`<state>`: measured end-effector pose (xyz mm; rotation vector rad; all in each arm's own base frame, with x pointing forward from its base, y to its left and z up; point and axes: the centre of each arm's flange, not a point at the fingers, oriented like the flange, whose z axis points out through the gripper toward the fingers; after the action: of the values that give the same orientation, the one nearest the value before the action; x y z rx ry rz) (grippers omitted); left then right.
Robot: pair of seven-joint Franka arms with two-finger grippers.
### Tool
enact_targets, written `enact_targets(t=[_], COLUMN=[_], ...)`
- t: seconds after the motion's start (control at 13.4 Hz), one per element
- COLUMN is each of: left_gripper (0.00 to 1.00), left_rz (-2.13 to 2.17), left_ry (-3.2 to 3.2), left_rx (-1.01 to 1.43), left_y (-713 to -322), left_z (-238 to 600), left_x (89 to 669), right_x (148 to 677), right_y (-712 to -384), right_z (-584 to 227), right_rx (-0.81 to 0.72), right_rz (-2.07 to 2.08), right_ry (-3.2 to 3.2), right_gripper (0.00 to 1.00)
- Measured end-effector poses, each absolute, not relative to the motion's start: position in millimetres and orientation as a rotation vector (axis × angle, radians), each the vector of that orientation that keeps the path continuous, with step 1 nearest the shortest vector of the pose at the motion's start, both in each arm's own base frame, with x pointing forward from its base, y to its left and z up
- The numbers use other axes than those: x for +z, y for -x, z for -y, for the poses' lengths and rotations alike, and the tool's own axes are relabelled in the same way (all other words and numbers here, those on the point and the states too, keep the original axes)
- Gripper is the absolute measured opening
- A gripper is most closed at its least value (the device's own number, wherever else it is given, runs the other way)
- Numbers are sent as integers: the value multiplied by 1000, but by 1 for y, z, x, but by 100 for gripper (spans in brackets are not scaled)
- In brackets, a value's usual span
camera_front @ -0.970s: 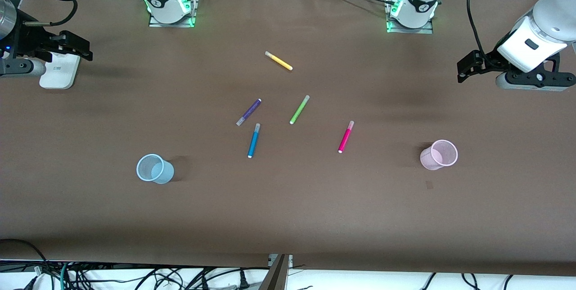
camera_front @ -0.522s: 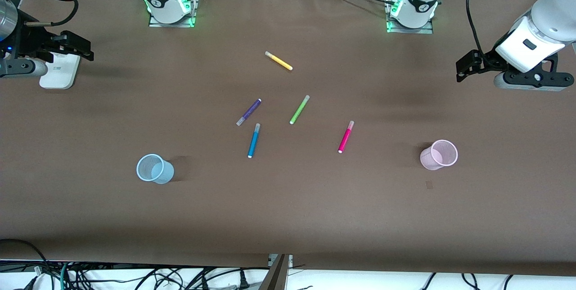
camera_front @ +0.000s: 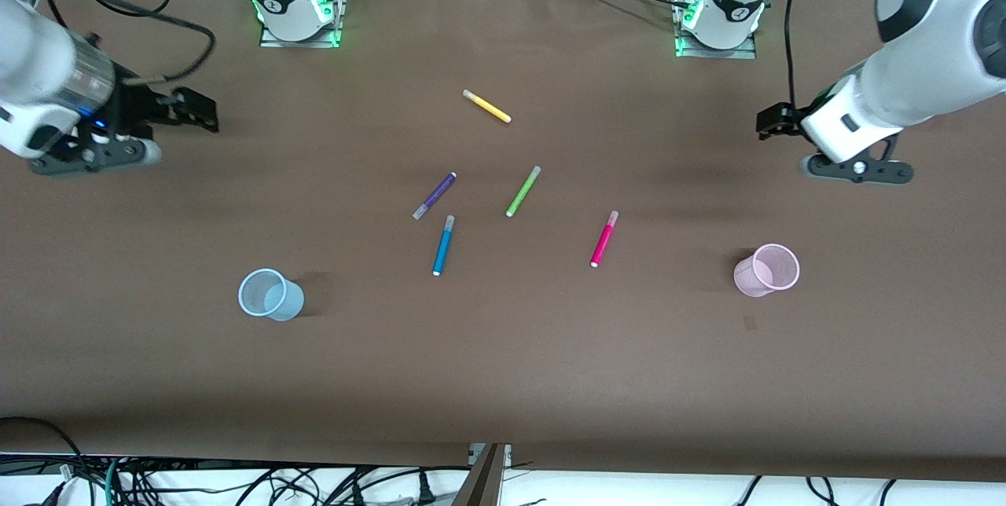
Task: Place pink and blue markers in matching cups
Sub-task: 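Grasp the blue marker with the right gripper while the left gripper grasps pink, then lift the blue marker with the right gripper while the left gripper lifts pink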
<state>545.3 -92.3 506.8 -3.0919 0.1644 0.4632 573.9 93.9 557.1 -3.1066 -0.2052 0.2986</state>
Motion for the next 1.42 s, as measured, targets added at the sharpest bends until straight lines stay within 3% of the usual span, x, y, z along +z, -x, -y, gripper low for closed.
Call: enact_targets(t=[0.45,0.9,1.42], left_gripper=[100,100,100], left_rz=[-262,-356,-413], left_ry=[3110,3143,3084], left_rx=[575,484,282], left_y=[-575,-568,-552], left_z=[132,221,293], left_x=[398,271,201], right_x=[417,298,214], right_y=[-605,-591,-582], right_z=[-206,-324,-368], right_rx=[327,281,174], right_rz=[27,-75,-95], right_ry=[3115,3112,3094], right_gripper=[100,100,100])
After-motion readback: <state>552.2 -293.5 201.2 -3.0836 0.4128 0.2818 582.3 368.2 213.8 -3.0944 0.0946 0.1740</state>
